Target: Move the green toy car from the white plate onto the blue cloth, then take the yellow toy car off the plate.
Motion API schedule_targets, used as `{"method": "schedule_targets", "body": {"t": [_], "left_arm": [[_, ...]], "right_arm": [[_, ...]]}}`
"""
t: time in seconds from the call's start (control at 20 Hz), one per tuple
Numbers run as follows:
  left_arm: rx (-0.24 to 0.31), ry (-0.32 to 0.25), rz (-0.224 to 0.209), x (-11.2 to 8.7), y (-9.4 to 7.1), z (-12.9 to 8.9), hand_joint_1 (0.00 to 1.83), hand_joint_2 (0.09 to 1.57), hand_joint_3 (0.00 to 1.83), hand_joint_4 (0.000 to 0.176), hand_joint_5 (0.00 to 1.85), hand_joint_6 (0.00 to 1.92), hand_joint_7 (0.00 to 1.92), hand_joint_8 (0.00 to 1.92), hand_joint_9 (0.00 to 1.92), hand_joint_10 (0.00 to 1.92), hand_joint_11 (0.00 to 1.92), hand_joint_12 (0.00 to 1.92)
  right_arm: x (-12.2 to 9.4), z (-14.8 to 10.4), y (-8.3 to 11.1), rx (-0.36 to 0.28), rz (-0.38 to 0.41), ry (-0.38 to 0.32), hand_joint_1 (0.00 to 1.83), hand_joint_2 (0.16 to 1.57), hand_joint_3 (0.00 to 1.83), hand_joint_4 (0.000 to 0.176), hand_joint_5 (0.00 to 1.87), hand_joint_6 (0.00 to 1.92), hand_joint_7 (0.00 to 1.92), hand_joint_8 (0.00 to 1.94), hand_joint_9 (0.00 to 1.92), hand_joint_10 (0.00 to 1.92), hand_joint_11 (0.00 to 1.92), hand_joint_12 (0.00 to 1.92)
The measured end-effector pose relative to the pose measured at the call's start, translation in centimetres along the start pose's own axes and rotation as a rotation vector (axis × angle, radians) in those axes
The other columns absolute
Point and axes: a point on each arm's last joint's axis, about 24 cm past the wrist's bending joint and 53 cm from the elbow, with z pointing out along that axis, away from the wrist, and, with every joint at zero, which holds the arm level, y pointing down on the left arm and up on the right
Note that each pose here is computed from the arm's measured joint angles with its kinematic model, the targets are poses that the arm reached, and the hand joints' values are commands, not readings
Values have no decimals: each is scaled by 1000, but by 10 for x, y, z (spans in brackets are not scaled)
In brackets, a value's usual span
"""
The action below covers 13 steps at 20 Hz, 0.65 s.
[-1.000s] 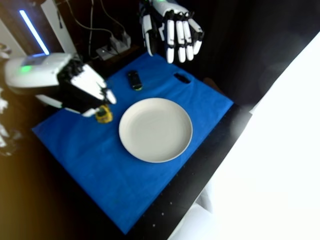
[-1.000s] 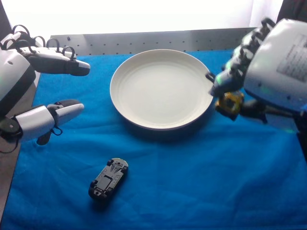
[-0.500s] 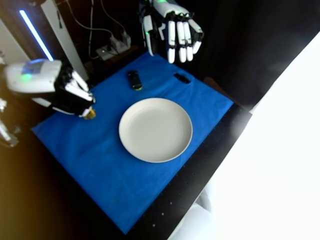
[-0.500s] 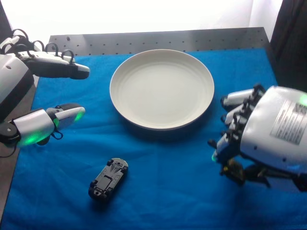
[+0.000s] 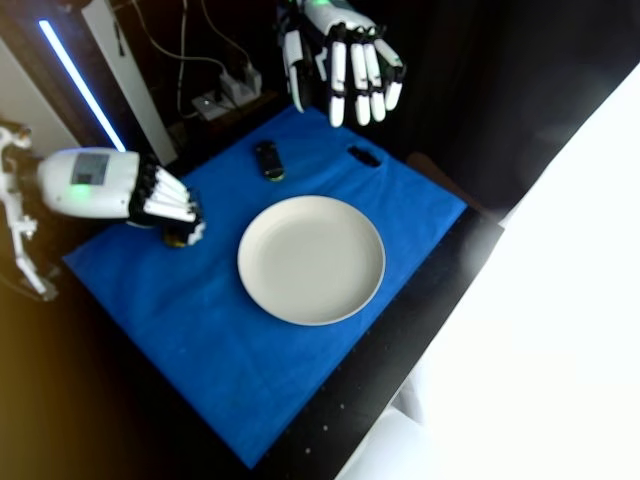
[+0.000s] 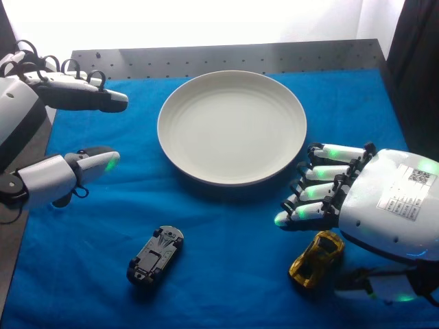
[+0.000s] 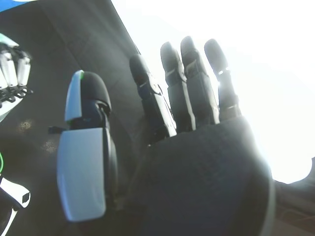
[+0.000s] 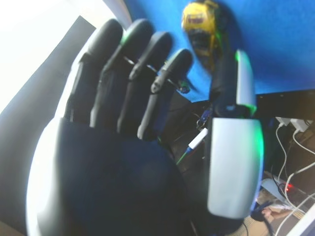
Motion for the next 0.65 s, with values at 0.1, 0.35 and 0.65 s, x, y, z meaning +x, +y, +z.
{"method": "schedule_targets", "body": {"t": [0.1, 0.35, 0.65], "left_arm": [[0, 0, 0, 0, 0, 0, 830, 1125, 0, 123, 821, 4, 624, 3, 530, 7, 0, 1146], [1, -1, 0, 0, 0, 0, 908, 1191, 4, 163, 756, 1132, 645, 11, 542, 11, 2, 1235], [7, -32, -2, -7, -2, -1, 670, 1153, 0, 65, 499, 40, 643, 0, 662, 26, 231, 1158]], "right_arm": [[-1, 0, -2, 5, 1, -2, 918, 832, 0, 0, 628, 22, 595, 205, 287, 833, 0, 1536], [-10, -2, -1, 4, 8, -33, 869, 944, 19, 0, 726, 77, 634, 376, 337, 1066, 143, 1725], [-84, -29, -17, 47, 4, -273, 907, 1165, 31, 0, 337, 1055, 610, 838, 574, 1110, 415, 1706]]}}
